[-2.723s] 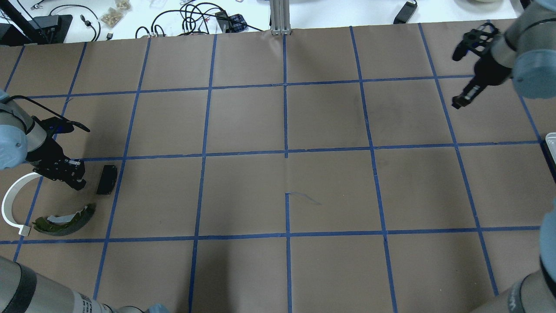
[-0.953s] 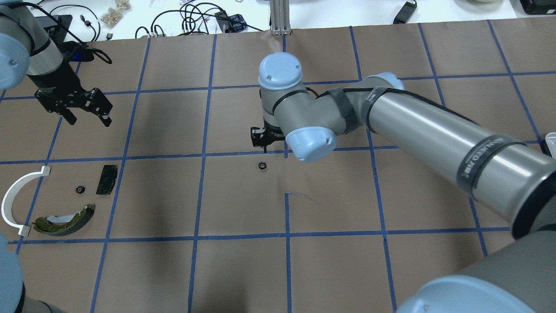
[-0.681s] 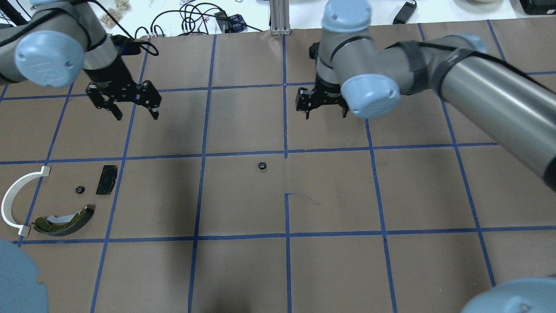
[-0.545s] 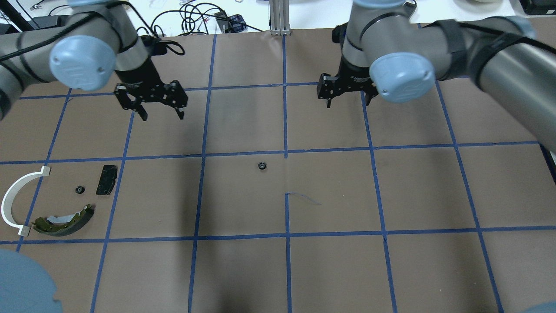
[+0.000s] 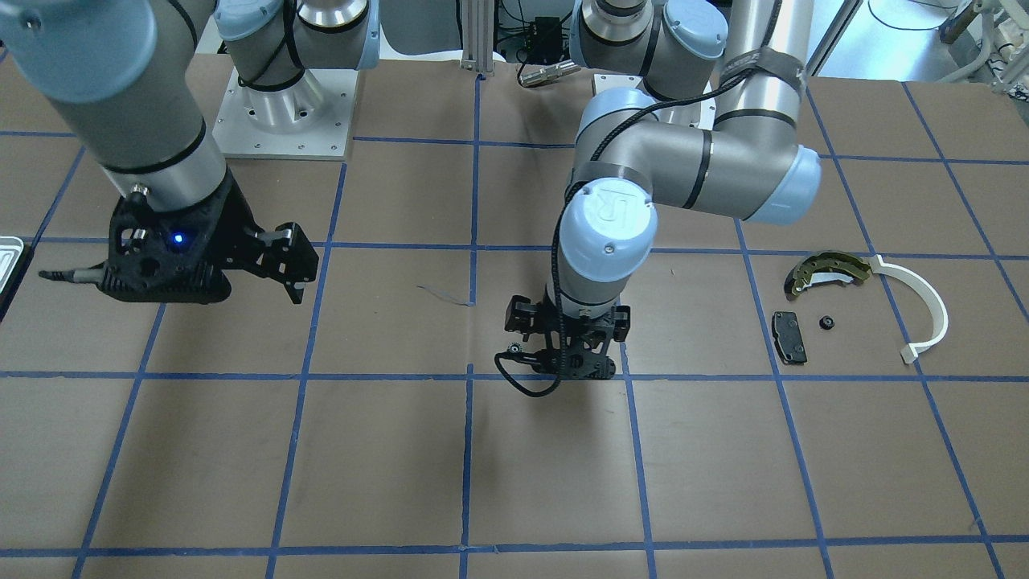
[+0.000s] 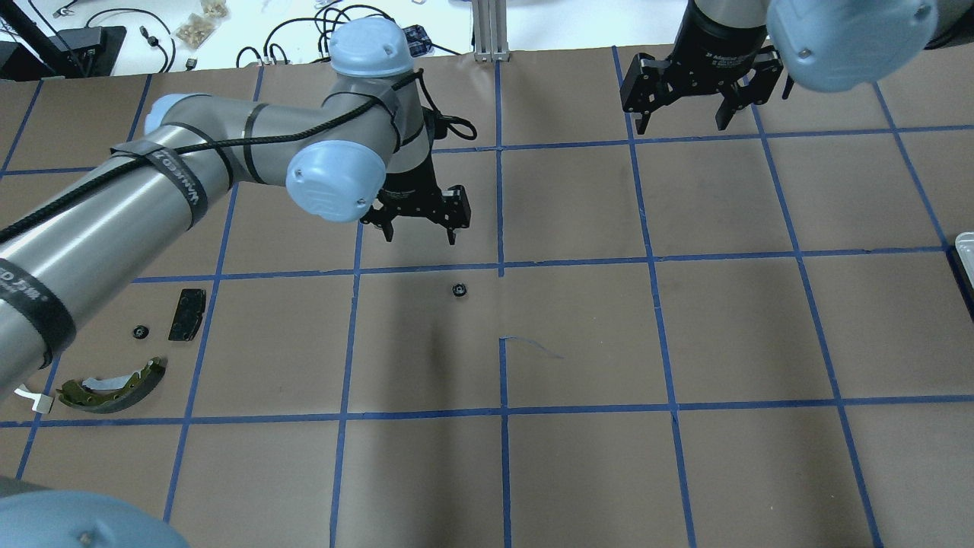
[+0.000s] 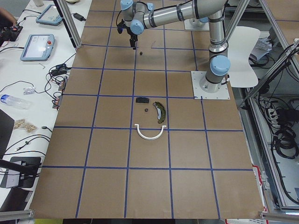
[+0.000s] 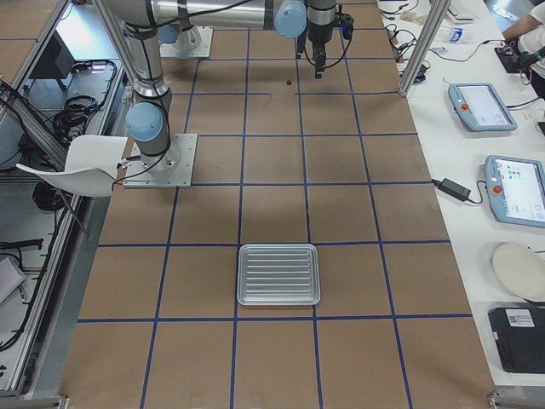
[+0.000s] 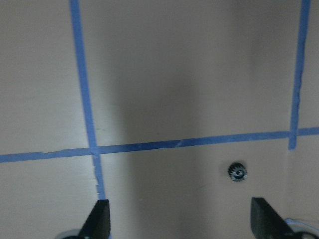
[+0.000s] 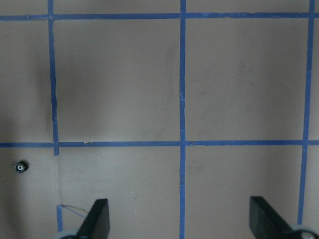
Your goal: Place bearing gear from tray to pile
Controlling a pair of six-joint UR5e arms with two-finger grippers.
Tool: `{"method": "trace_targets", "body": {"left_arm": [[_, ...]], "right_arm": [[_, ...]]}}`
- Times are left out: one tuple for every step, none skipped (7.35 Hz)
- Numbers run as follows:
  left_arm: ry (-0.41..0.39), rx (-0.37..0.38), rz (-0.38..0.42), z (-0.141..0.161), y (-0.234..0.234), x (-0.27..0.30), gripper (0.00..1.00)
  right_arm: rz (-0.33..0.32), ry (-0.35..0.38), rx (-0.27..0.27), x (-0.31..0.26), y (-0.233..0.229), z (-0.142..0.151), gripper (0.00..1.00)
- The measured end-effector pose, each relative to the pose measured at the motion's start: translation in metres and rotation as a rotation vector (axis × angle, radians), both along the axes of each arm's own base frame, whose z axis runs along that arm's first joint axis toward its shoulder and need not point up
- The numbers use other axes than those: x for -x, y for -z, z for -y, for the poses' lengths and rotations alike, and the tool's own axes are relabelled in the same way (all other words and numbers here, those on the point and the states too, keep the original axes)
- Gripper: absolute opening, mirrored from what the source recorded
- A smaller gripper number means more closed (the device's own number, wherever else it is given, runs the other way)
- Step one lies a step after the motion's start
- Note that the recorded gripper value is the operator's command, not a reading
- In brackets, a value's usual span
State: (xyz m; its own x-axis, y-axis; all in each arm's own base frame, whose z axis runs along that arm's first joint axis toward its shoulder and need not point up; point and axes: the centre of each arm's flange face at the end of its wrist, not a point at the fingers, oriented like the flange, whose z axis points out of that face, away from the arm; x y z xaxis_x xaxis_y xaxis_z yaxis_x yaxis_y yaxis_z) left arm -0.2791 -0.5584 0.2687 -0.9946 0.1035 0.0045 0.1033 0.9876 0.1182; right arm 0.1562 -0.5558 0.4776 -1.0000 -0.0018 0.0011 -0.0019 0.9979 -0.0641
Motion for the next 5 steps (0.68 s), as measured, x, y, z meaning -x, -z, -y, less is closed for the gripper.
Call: {"method": "trace_targets", "body": {"left_arm": [[-0.006,0.006,0.000,-0.006,0.020,0.011,1.00],[-0.010,0.003,0.000,-0.011,0.039,0.014,1.00],[-0.013,-0.009,-0.004,-0.015,0.052,0.016,1.00],[-0.016,-0.023,-0.012,-0.017,0.061,0.018,1.00],[-0.015,-0.034,-0.015,-0.020,0.068,0.020,0.96]], "right_arm": [[0.000,0.002,0.011,-0.003,-0.014,-0.018,1.00],[-0.004,-0.007,0.014,-0.006,-0.019,-0.037,1.00],[-0.016,-0.020,0.004,-0.007,-0.017,-0.048,1.00],[-0.032,-0.041,-0.002,-0.006,-0.014,-0.052,1.00],[-0.038,-0.066,0.001,-0.004,-0.014,-0.053,1.00]]}}
